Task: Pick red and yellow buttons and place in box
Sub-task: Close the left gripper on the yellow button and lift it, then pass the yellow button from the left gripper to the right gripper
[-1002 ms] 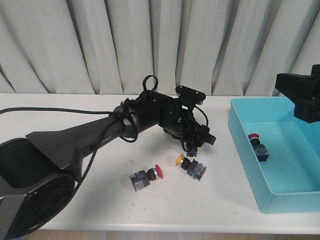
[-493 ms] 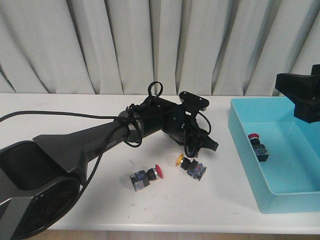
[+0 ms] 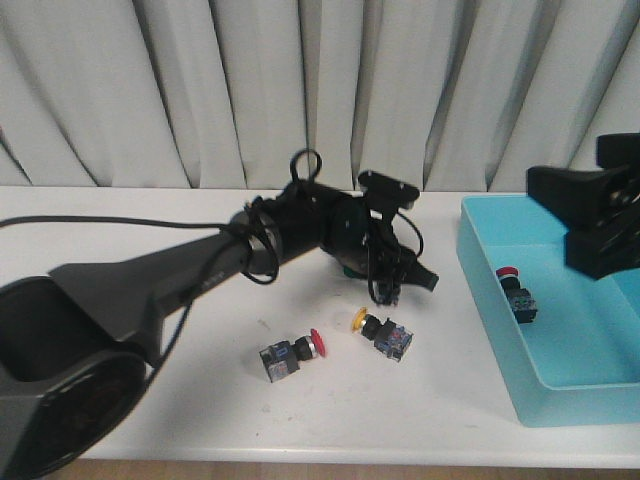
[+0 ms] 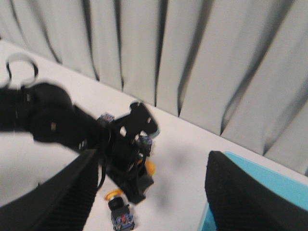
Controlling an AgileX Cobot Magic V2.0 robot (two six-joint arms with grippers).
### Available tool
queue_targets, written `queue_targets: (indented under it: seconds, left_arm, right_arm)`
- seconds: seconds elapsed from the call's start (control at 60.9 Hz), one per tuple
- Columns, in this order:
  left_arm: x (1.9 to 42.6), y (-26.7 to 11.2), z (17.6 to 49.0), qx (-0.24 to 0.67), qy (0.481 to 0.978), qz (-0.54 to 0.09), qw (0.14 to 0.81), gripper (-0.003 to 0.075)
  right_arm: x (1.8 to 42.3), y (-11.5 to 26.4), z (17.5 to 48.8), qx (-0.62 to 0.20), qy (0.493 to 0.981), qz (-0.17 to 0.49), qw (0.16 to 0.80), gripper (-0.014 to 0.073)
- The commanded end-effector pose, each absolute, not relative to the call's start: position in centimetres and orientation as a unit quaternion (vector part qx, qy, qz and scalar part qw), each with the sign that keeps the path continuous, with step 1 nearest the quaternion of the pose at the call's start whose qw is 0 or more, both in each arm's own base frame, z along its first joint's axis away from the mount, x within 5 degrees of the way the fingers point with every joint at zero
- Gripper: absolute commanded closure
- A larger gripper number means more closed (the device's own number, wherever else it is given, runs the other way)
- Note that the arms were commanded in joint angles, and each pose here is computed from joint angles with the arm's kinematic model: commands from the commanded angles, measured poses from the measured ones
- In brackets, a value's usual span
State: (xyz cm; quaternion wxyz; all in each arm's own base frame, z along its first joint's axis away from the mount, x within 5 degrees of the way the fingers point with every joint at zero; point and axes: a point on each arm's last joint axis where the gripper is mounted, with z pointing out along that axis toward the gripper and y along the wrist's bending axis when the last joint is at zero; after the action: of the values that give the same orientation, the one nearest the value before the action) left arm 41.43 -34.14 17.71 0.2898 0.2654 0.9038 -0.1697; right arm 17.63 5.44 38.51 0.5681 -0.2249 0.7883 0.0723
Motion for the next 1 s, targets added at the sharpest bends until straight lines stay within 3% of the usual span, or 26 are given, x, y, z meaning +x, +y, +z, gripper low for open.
queue_targets:
  seconds: [0.0,0.246,0.46,0.657,0.854,0.87,0.985]
  left_arm:
    - [40.6,-32.7,27.9,0.248,0.868,-0.209,0.376,0.0727]
    - [37.7,-26.6,38.1,0.231,0.863,-0.207,0.397,0.0727]
    - [35.1,-22.4,43.5,0.191,0.863,-0.216,0.415,0.0727]
    - [33.2,-21.3,45.7,0.187,0.859,-0.227,0.419,0.0727]
    - [32.4,-21.3,45.8,0.197,0.865,-0.242,0.393,0.0727]
    - [32.3,-21.7,46.0,0.181,0.861,-0.273,0.388,0.0727]
    - [32.2,-22.0,46.3,0.152,0.857,-0.308,0.385,0.0727]
  right_arm:
    - [18.3,6.4,39.2,-0.258,0.764,0.055,0.588,0.0134]
    - [20.7,8.6,37.6,-0.296,0.760,0.049,0.576,0.0134]
    - [22.7,11.1,36.1,-0.336,0.742,0.045,0.578,0.0134]
    - [23.4,15.2,35.2,-0.406,0.676,0.027,0.614,0.0128]
    - [23.9,16.4,35.4,-0.379,0.652,0.035,0.656,0.0074]
    - [24.5,16.6,35.1,-0.363,0.653,0.036,0.664,0.0039]
    - [25.0,16.8,34.8,-0.355,0.649,0.031,0.672,0.0039]
